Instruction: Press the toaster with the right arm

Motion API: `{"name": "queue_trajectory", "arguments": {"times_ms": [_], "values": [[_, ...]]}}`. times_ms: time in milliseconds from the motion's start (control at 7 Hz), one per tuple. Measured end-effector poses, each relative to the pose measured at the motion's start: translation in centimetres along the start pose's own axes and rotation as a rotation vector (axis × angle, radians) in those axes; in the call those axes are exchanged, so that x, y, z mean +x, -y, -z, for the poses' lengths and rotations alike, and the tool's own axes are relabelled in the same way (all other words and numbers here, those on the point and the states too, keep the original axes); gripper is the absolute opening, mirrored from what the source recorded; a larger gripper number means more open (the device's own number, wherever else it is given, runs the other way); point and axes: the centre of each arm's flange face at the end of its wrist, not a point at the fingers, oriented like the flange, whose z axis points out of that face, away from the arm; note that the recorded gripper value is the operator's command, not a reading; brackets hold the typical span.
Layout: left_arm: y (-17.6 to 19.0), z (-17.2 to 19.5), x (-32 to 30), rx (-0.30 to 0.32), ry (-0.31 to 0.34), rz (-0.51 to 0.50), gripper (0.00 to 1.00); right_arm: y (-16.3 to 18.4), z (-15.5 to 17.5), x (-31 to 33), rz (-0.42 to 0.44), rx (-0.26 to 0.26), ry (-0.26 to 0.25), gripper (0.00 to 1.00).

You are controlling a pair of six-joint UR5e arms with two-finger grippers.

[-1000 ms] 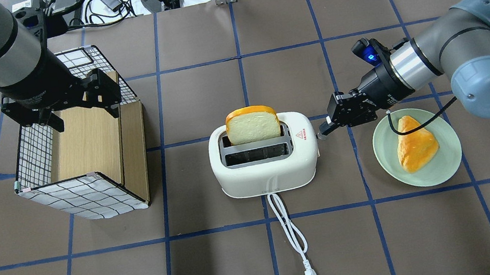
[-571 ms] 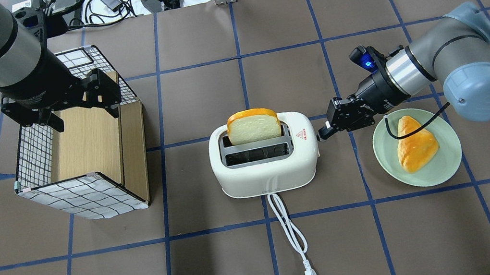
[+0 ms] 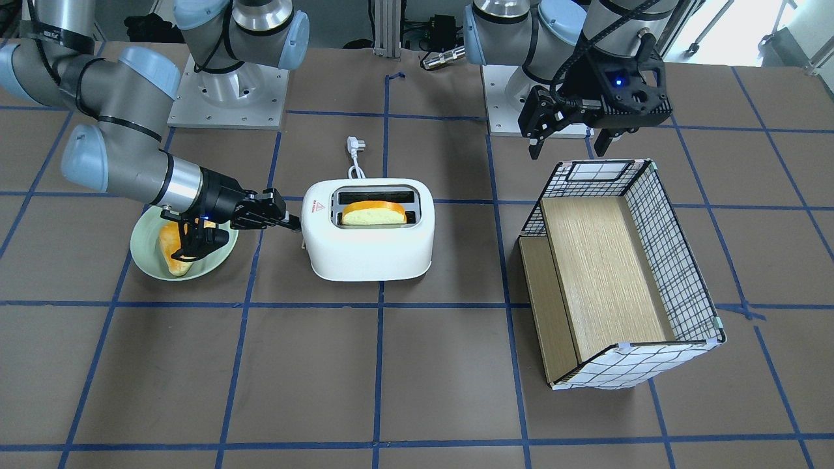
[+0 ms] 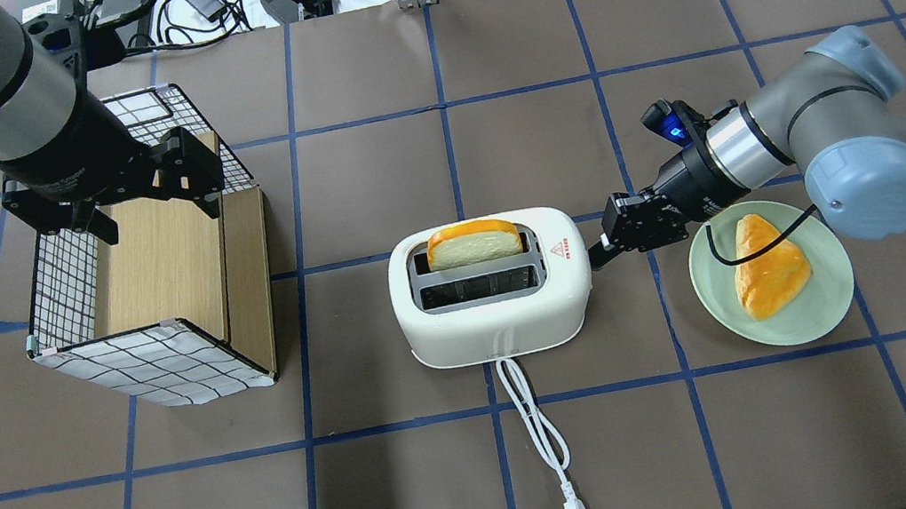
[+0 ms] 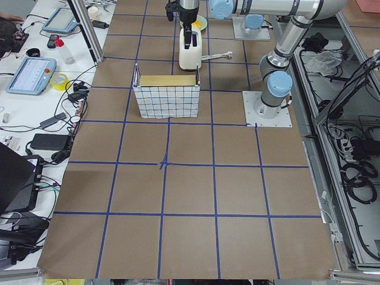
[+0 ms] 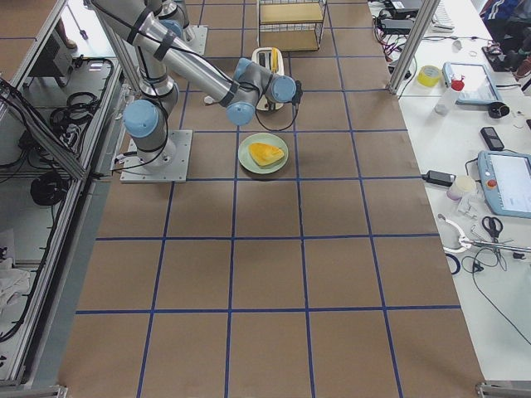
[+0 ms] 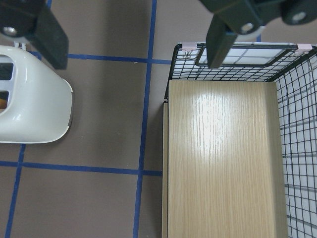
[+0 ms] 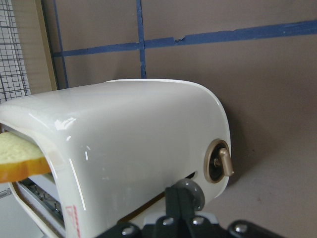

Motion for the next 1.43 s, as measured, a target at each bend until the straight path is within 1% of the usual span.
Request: {"name": "queue_trajectory", "arguments": {"times_ms": [429, 571, 714, 857, 1143, 1286, 1429], "values": [[0.0, 0.0, 0.0, 0.0, 0.0, 0.0, 1.0, -0.1, -0.2, 0.1, 0.003, 0.006, -0.004, 0.0], [0.0, 0.0, 0.0, 0.0, -0.001, 0.0, 1.0, 0.0, 0.4, -0.3, -0.01, 0.014, -0.018, 0.0], [0.0, 0.0, 0.0, 0.0, 0.0, 0.0, 1.0, 0.3, 1.7, -1.2, -0.038, 0.032, -0.056, 0.0], [0.0, 0.0, 0.0, 0.0, 0.0, 0.0, 1.0, 0.7, 4.0, -2.8, -0.068, 0.056, -0.119, 0.0], [0.0, 0.0, 0.0, 0.0, 0.0, 0.0, 1.0, 1.1, 9.8, -7.1, -0.118, 0.08, -0.262, 0.0], [0.0, 0.0, 0.0, 0.0, 0.0, 0.0, 1.0, 1.3, 13.0, -9.7, -0.135, 0.084, -0.349, 0.0], [0.0, 0.0, 0.0, 0.0, 0.0, 0.0, 1.0, 1.6, 15.9, -13.1, -0.134, 0.088, -0.464, 0.0]]}}
